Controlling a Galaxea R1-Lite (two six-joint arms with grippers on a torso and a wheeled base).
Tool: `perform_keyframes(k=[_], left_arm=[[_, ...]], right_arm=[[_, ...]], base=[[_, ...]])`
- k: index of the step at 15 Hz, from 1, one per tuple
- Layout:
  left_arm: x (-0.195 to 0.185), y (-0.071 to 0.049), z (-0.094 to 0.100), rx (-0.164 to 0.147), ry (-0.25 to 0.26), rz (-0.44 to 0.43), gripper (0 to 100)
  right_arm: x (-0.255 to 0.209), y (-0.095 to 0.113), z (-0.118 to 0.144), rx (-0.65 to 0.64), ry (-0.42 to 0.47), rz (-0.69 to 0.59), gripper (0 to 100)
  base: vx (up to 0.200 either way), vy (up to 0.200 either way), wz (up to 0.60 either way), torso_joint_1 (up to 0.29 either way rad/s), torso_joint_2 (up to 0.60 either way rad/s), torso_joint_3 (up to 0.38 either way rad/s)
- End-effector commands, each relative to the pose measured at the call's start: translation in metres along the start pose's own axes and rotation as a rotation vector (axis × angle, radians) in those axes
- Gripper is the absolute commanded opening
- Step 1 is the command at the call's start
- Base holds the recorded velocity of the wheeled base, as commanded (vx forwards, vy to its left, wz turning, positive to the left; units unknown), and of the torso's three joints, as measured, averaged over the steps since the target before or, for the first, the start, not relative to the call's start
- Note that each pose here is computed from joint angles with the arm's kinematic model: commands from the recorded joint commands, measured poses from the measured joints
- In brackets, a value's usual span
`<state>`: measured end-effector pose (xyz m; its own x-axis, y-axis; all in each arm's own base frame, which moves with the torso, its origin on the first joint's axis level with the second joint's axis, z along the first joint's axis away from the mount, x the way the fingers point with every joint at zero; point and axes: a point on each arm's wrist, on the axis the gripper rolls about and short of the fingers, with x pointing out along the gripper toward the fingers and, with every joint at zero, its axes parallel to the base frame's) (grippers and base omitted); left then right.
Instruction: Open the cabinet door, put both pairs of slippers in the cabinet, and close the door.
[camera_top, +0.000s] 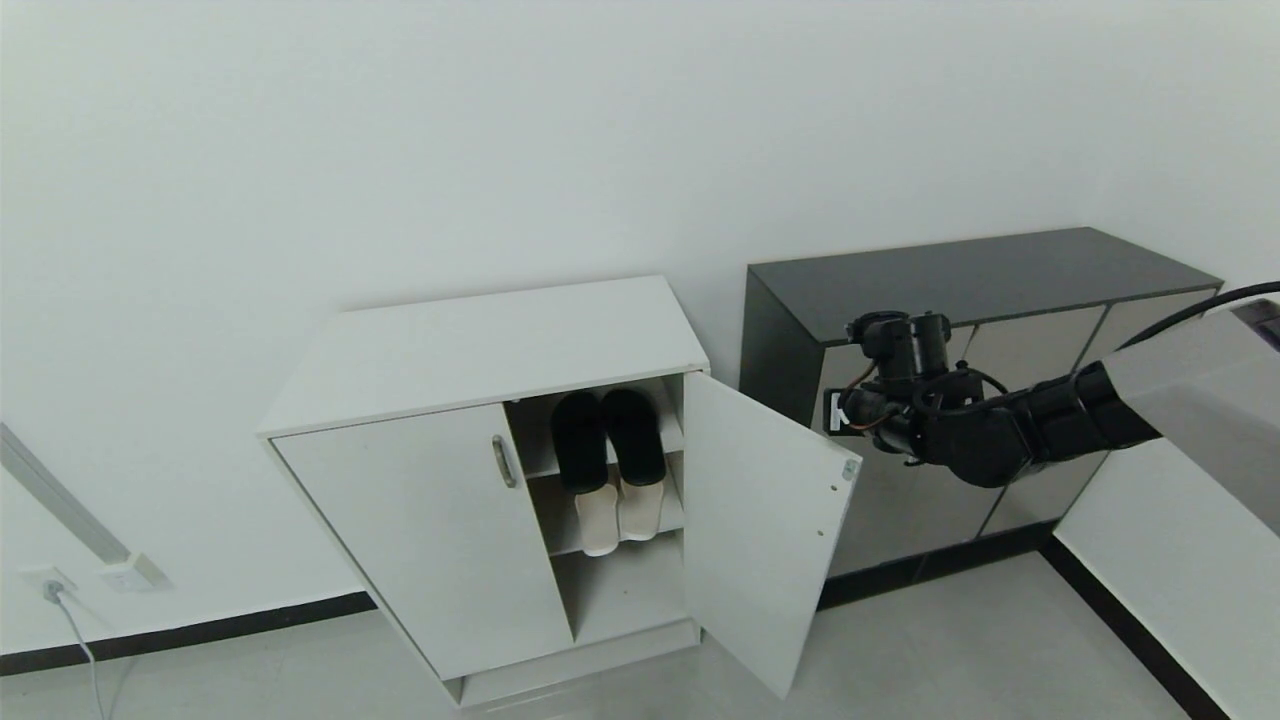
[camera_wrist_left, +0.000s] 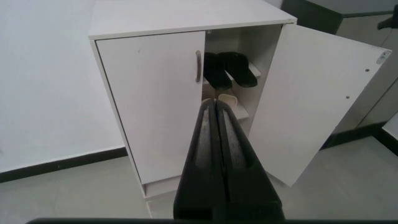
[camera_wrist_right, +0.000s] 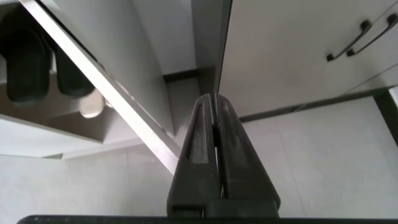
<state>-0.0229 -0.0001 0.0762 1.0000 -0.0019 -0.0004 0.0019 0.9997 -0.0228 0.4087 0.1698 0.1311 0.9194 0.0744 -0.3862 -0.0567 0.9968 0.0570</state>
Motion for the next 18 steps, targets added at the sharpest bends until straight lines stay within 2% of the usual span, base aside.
perform_keyframes(k=[1, 11, 15, 18], left_arm=[[0.0, 0.0, 0.0, 0.0, 0.0, 0.0, 0], [0.0, 0.0, 0.0, 0.0, 0.0, 0.002, 0], [0.0, 0.0, 0.0, 0.0, 0.0, 0.0, 0], [0.0, 0.0, 0.0, 0.0, 0.0, 0.0, 0]], right_arm=[[0.005, 0.001, -0.01, -0.006, 0.027, -0.004, 0], [0.01, 0.003, -0.028, -0.017, 0.056, -0.001, 0], [0.0, 0.016, -0.035, -0.03, 0.056, 0.031, 0], [-0.017, 0.035, -0.046, -0.053, 0.044, 0.086, 0]], base=[[0.0, 0.0, 0.0, 0.0, 0.0, 0.0], [0.0, 0.0, 0.0, 0.0, 0.0, 0.0], [0.0, 0.0, 0.0, 0.0, 0.0, 0.0], [0.0, 0.0, 0.0, 0.0, 0.0, 0.0]])
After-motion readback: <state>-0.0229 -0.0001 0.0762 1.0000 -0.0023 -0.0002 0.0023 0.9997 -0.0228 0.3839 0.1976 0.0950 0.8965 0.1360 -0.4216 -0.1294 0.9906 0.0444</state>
